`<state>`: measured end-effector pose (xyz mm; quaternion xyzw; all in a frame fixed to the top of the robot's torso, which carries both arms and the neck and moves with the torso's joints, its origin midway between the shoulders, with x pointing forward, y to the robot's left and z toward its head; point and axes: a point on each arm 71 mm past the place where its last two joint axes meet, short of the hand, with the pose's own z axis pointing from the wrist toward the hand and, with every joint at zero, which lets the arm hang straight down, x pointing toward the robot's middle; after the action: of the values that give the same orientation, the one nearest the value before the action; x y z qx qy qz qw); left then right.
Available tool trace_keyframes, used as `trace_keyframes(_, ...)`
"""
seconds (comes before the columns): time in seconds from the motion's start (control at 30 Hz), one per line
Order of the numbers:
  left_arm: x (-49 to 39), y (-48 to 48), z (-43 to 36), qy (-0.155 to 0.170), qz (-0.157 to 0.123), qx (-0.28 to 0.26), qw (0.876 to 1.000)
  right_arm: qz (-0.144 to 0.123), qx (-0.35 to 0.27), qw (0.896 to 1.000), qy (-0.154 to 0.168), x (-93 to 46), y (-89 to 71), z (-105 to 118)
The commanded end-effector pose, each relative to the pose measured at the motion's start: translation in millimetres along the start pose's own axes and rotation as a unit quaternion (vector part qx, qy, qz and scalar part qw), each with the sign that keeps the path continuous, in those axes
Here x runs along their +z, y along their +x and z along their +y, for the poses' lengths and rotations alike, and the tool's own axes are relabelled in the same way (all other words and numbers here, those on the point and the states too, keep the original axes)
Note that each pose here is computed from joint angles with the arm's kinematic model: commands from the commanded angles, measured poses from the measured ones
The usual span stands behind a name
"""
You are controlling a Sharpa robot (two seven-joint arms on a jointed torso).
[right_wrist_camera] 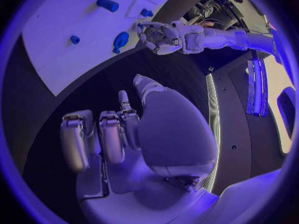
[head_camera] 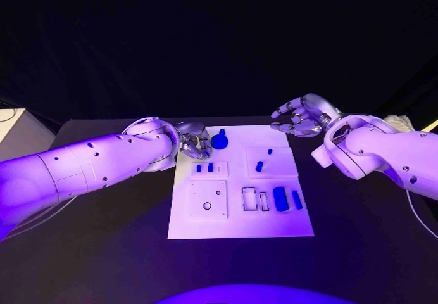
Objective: Assemble the parts on the task board
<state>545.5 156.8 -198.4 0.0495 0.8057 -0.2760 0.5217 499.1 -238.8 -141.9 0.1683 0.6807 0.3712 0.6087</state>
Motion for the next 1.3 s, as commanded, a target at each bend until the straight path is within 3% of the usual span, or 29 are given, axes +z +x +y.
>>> trace_keyframes(0.03,0.1,4.3,2.8,-0.011,0.019,0.010,1.000,0.004,-0.004,1.000,-0.007,-0.3,1.0,1.2)
trace_keyframes(1.3,1.0,5.8,6.1,-0.002,0.005,0.018,1.000,0.002,-0.004,1.000,-0.006,-1.8,-0.7,0.0)
